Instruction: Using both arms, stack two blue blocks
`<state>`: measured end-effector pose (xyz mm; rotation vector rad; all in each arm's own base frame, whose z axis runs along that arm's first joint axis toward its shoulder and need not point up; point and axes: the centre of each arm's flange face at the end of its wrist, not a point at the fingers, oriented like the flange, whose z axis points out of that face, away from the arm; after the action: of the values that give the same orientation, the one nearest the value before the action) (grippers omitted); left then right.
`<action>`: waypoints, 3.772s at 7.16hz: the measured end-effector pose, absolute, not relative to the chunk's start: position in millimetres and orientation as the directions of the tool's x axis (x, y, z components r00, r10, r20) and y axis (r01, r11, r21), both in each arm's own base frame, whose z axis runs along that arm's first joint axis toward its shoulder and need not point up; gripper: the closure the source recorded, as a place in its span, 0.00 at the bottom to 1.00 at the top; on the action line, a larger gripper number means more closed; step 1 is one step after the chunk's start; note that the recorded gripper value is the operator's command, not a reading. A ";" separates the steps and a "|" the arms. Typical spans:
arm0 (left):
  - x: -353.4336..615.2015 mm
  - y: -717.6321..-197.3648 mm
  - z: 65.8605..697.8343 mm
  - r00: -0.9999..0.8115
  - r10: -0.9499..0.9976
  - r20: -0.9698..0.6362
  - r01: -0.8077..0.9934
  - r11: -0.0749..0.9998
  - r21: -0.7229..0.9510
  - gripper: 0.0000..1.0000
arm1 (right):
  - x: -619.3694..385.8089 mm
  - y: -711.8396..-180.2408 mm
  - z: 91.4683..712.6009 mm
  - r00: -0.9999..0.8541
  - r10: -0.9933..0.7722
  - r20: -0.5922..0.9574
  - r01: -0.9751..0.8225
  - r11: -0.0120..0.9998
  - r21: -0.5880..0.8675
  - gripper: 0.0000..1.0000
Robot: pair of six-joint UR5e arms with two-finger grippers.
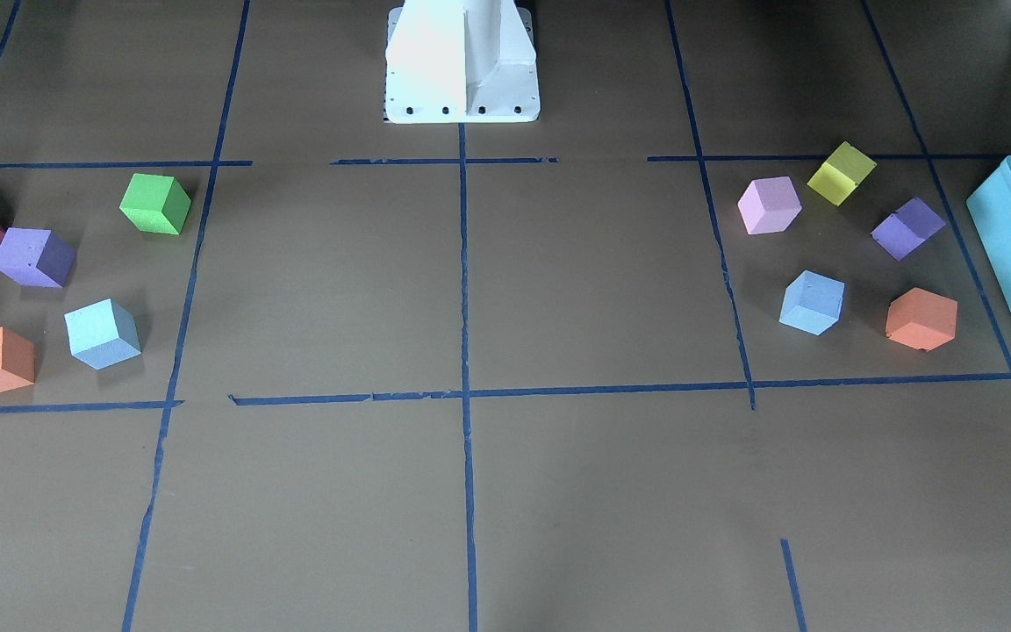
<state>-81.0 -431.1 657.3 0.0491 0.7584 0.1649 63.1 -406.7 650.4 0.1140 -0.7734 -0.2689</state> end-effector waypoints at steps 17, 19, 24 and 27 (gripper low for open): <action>-79.3 -426.4 658.8 0.705 0.164 -0.690 -0.131 0.986 0.100 0.00 | -260.9 -500.2 510.7 0.673 -0.328 0.662 0.232 0.945 0.233 0.00; -79.3 -426.4 658.8 0.705 0.163 -0.690 -0.131 0.986 0.100 0.00 | -275.2 -500.4 526.6 0.687 -0.328 0.648 0.252 0.945 0.210 0.11; -79.3 -426.4 658.8 0.705 0.163 -0.690 -0.131 0.986 0.100 0.00 | -300.2 -511.1 521.4 0.680 -0.343 0.649 0.273 0.939 0.210 0.63; -79.3 -426.5 658.3 0.705 0.164 -0.690 -0.131 0.986 0.101 0.00 | -334.6 -535.3 438.6 0.650 -0.272 0.709 0.185 0.962 0.200 0.63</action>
<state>-79.3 -426.5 658.3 0.0457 0.7711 0.1638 -334.6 -535.3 438.6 0.1128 -0.8228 -0.2605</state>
